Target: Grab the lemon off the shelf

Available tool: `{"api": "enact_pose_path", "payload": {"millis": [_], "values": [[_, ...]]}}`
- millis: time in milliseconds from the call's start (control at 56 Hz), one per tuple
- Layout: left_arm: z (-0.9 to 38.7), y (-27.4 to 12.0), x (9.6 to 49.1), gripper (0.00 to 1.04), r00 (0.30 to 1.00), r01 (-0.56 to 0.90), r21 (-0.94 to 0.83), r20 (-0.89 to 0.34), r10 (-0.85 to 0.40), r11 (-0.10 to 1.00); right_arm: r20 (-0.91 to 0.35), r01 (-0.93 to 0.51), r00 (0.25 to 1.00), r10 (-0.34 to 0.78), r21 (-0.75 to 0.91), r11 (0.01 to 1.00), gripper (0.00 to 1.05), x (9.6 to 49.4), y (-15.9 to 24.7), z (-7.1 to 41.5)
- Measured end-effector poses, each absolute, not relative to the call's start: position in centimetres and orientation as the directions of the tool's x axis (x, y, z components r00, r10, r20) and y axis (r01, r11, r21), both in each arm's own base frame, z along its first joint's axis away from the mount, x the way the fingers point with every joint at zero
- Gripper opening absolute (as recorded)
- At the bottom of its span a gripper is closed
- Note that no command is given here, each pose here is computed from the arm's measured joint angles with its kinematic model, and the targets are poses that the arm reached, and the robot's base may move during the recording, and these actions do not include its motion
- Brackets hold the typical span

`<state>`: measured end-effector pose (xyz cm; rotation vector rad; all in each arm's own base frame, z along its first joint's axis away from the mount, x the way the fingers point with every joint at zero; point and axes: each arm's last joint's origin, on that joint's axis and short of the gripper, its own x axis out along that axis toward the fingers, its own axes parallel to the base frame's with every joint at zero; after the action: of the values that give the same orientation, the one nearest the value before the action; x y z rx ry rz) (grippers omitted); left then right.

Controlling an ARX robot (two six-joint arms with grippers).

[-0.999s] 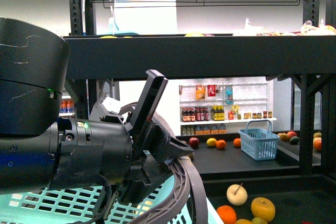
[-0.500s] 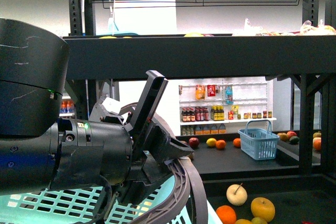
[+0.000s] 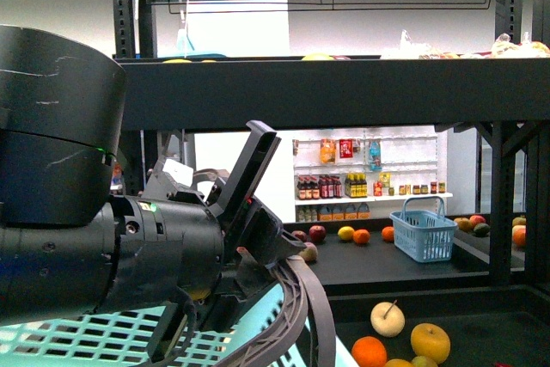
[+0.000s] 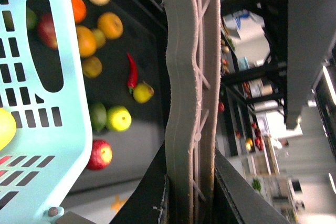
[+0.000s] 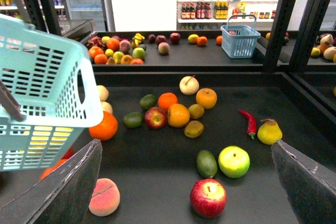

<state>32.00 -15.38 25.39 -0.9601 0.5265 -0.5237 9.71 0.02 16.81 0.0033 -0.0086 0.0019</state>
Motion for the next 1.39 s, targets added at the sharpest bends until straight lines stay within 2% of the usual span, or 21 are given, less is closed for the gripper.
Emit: {"api": "enact_pose_path", "payload": {"millis": [196, 286, 410, 518, 839, 1196, 1392], "values": [[26.2, -11.9, 33.7, 0.13, 0.894, 0.084, -0.897, -0.125, -0.431, 0.435, 0.009, -0.002, 1.0, 0.002, 0.003, 1.0, 0.97, 9.7, 0.0, 16.8], [27.3, -8.7, 34.9, 0.13, 0.957, 0.053, -0.936, -0.053, -0.287, 0.349, 0.009, -0.002, 1.0, 0.002, 0.003, 1.0, 0.97, 9.7, 0.0, 16.8], [29.9, -3.3, 36.3, 0.13, 0.995, 0.089, -0.979, 0.08, -0.056, 0.182, 0.009, -0.002, 1.0, 0.002, 0.003, 1.0, 0.97, 9.7, 0.0, 16.8], [31.6, 1.0, 37.3, 0.13, 0.987, 0.145, -0.985, 0.151, 0.062, 0.093, 0.009, -0.002, 1.0, 0.002, 0.003, 1.0, 0.97, 9.7, 0.0, 16.8], [30.2, 8.3, 39.3, 0.13, 0.964, 0.19, -0.981, 0.192, 0.186, 0.029, 0.009, -0.002, 1.0, 0.002, 0.003, 1.0, 0.97, 9.7, 0.0, 16.8], [28.2, 14.2, 40.5, 0.13, 0.947, 0.273, -0.96, 0.28, 0.157, 0.064, 0.009, -0.002, 1.0, 0.002, 0.003, 1.0, 0.97, 9.7, 0.0, 16.8], [26.2, 16.1, 40.7, 0.13, 0.941, 0.29, -0.954, 0.298, 0.16, 0.07, 0.009, -0.002, 1.0, 0.002, 0.003, 1.0, 0.97, 9.7, 0.0, 16.8]]}}
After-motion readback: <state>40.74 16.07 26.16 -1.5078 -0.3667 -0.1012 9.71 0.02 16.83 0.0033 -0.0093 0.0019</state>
